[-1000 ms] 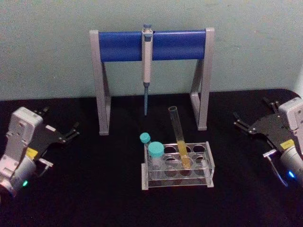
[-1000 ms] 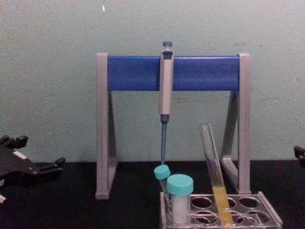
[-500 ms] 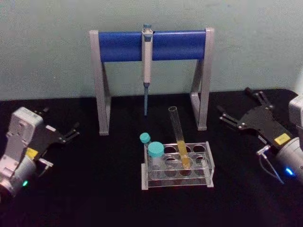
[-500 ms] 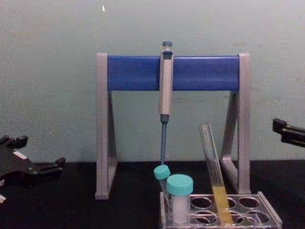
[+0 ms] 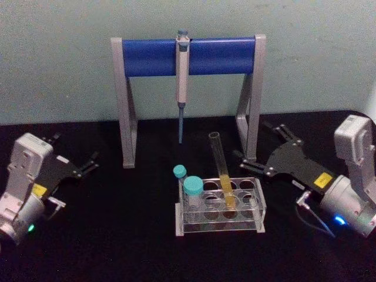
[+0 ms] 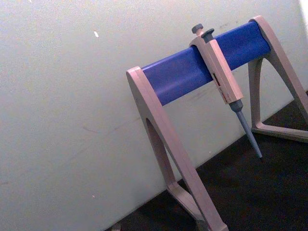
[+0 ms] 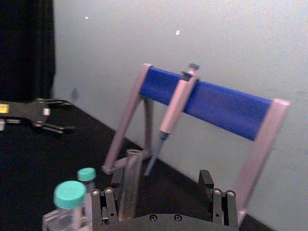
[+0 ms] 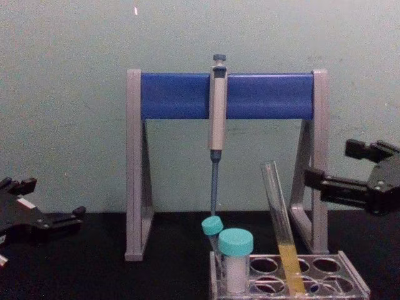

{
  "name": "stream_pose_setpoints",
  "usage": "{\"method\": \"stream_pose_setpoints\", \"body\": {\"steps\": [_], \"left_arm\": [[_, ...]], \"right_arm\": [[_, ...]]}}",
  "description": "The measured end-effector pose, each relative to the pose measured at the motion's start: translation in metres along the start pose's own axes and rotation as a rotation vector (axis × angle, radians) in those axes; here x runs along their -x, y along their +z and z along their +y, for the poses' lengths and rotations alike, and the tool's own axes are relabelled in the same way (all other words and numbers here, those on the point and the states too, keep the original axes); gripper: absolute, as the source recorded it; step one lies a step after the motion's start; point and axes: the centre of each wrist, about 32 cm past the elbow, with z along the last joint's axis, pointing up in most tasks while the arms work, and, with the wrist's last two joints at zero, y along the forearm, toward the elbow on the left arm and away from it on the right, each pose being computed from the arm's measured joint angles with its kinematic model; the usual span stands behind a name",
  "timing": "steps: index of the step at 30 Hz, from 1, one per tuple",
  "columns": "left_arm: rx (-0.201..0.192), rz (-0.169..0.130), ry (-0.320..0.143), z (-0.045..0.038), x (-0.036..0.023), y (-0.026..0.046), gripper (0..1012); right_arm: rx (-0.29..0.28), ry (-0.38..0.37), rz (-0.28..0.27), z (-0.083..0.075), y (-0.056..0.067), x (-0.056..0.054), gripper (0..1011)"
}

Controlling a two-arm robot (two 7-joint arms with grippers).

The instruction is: Pick up the test tube from the test tube rack, shake it, then place it back into the test tube rack.

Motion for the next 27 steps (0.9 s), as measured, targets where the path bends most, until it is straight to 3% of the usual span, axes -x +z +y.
{"method": "stream_pose_setpoints", "body": {"steps": [5,15,27], "left_arm": [[0.0,0.0,0.0,0.0,0.0,0.0,1001],[0.0,0.0,0.0,0.0,0.0,0.0,1002],[0.0,0.0,0.0,0.0,0.0,0.0,1001]], "right_arm": [[0.022,0.054,0.049,0.009,0.004,0.002,1000],[0.07,0.09,0.131,0.024,0.007,0.004,1000],[0.14,0.098,0.144,0.038,0.005,0.002,1000]]}}
